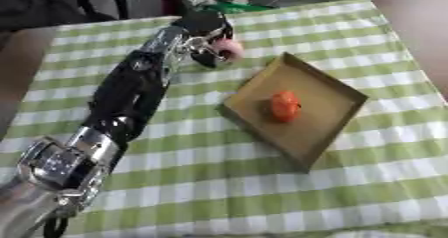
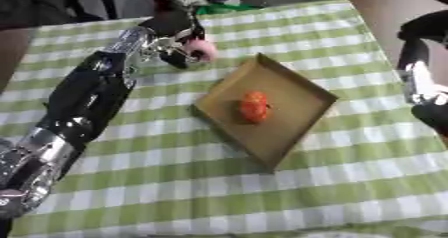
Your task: Pick up objects on the table and place them in the box.
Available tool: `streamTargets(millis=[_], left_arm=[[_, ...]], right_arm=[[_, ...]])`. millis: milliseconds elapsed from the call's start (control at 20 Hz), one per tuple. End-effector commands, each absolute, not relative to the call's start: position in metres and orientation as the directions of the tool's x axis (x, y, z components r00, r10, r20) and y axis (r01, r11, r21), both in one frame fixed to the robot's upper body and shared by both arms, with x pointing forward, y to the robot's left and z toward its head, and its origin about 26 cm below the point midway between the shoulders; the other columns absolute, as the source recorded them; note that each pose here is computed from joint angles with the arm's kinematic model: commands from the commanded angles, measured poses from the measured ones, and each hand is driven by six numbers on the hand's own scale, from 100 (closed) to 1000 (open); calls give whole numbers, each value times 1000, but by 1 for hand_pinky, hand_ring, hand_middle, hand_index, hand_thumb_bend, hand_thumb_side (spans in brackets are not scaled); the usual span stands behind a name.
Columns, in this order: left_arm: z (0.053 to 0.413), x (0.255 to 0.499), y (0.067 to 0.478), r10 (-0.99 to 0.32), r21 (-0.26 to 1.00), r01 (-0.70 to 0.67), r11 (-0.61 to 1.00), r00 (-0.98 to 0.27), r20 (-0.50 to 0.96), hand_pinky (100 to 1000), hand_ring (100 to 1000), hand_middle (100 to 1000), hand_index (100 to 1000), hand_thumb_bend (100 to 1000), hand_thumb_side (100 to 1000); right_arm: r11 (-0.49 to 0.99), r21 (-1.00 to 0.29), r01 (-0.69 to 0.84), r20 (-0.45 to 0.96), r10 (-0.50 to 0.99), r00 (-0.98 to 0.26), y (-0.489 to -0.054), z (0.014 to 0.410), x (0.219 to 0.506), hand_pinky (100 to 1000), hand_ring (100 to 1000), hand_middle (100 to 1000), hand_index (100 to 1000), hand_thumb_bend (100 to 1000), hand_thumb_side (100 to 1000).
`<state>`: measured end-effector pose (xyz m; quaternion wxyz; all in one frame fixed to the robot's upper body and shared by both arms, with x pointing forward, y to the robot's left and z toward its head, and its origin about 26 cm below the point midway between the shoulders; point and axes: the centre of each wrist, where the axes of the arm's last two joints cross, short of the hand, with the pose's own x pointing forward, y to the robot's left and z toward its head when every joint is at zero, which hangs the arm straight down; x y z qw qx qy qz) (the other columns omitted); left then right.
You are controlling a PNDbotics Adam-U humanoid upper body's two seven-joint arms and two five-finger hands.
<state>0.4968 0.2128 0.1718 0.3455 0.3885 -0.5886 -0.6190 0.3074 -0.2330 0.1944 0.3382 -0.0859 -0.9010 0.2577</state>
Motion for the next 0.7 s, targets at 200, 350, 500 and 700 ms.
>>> streamTargets(millis=[200,350,500,700], left_arm=[[205,496,195,-841,997,-82,-7,-539,-50,586,483,421,588,100,135],[205,494,183,-812,998,-64,-4,-582,-40,589,487,425,591,100,140],[204,493,170,-784,999,-51,-11,-620,-40,594,491,430,595,100,146],[196,492,158,-749,999,-25,-39,-661,-46,601,497,437,601,100,150]], right_arm=[[849,-528,-7,541,329,-774,-234,202,306,819,693,638,929,100,441],[853,-522,-3,538,327,-777,-234,203,305,818,692,636,928,100,443],[860,-510,7,534,324,-781,-235,205,305,816,687,633,924,100,440],[868,-496,29,525,326,-786,-237,209,304,815,686,634,924,100,431]])
